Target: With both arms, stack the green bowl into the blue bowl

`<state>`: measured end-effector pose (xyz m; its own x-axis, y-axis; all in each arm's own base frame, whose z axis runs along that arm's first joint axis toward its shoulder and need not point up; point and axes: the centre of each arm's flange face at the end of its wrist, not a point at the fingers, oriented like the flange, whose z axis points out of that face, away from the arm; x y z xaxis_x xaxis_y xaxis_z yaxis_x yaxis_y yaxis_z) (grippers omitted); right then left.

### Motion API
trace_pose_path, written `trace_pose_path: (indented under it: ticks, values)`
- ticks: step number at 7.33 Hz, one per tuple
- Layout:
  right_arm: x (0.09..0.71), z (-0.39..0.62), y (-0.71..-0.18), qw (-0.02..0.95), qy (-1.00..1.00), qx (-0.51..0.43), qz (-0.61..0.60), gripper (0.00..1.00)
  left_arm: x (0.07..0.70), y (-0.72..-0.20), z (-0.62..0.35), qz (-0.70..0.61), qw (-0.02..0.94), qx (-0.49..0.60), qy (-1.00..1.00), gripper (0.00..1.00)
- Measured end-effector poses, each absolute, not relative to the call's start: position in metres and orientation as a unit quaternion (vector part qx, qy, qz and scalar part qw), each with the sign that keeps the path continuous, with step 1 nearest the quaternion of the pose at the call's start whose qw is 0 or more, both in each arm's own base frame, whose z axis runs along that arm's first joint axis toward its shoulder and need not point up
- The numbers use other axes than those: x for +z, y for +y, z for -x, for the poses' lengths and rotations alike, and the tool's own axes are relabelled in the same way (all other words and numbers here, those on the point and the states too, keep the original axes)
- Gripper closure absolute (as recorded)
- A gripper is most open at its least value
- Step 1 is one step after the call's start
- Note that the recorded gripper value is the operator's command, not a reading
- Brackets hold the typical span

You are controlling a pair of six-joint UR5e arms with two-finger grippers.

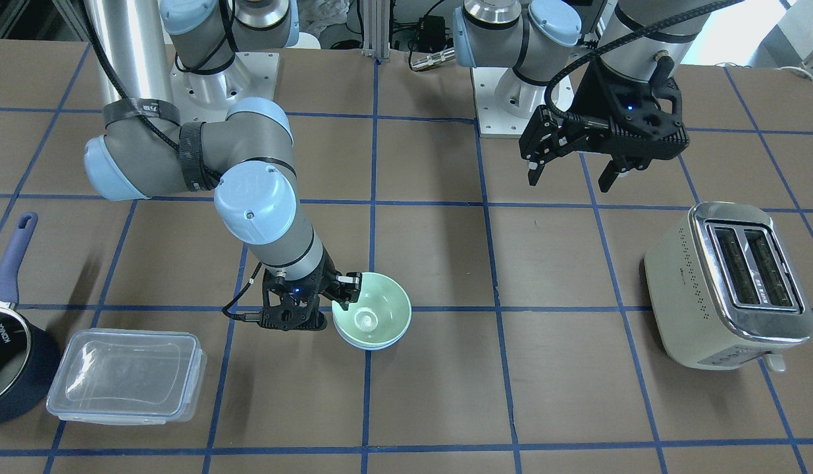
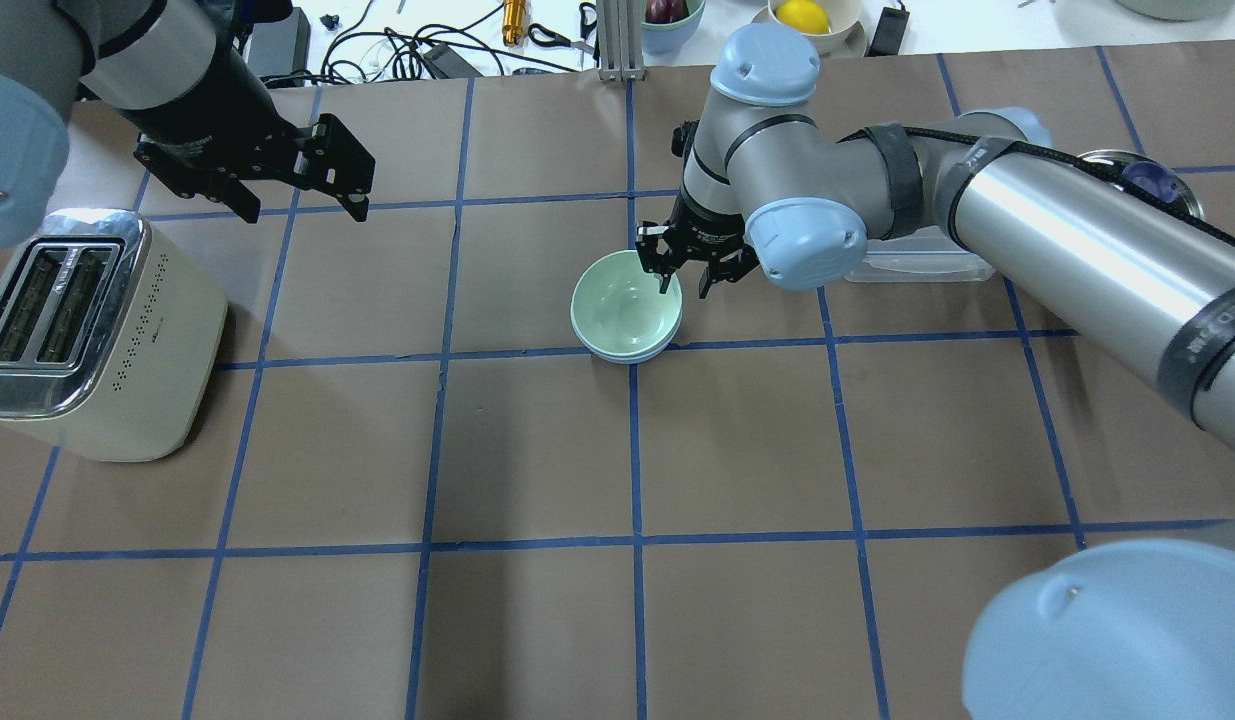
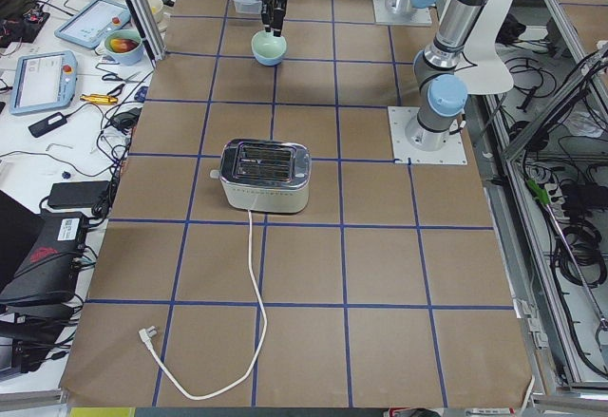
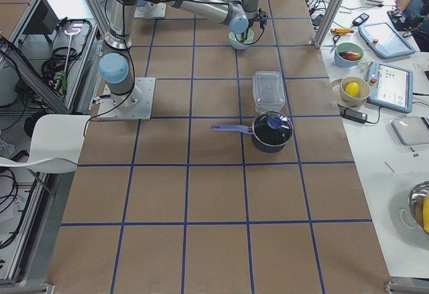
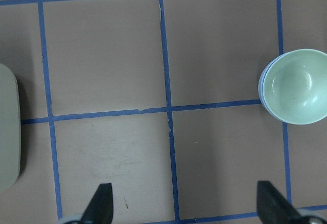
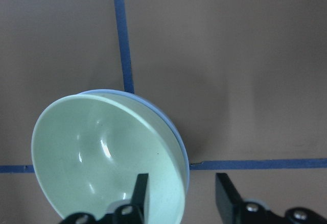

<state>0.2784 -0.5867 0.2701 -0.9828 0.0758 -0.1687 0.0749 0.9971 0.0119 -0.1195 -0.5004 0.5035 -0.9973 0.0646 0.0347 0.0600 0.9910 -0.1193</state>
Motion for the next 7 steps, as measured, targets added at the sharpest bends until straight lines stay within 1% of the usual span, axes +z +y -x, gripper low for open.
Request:
trace_pose_path:
  ticks: [2, 3, 4, 7]
  values:
    - [0.318, -0.264, -0.589, 0.073, 0.997, -0.02, -0.029, 0.06, 0.503, -0.5, 0.119, 0.032, 0.019, 0.059, -0.998, 0.0]
    - [0.354, -0.248, -0.58, 0.061, 0.998, -0.024, -0.026, 0.09, 0.503, -0.5, 0.119, 0.033, 0.018, 0.059, -0.998, 0.0]
    - [0.387, -0.224, -0.568, 0.052, 0.998, -0.016, -0.025, 0.11, 0.504, -0.5, 0.119, 0.034, 0.019, 0.059, -0.997, 0.0]
    - [0.466, -0.149, -0.538, 0.014, 1.0, 0.026, -0.004, 0.1, 0.503, -0.5, 0.12, 0.034, 0.019, 0.058, -0.998, 0.0]
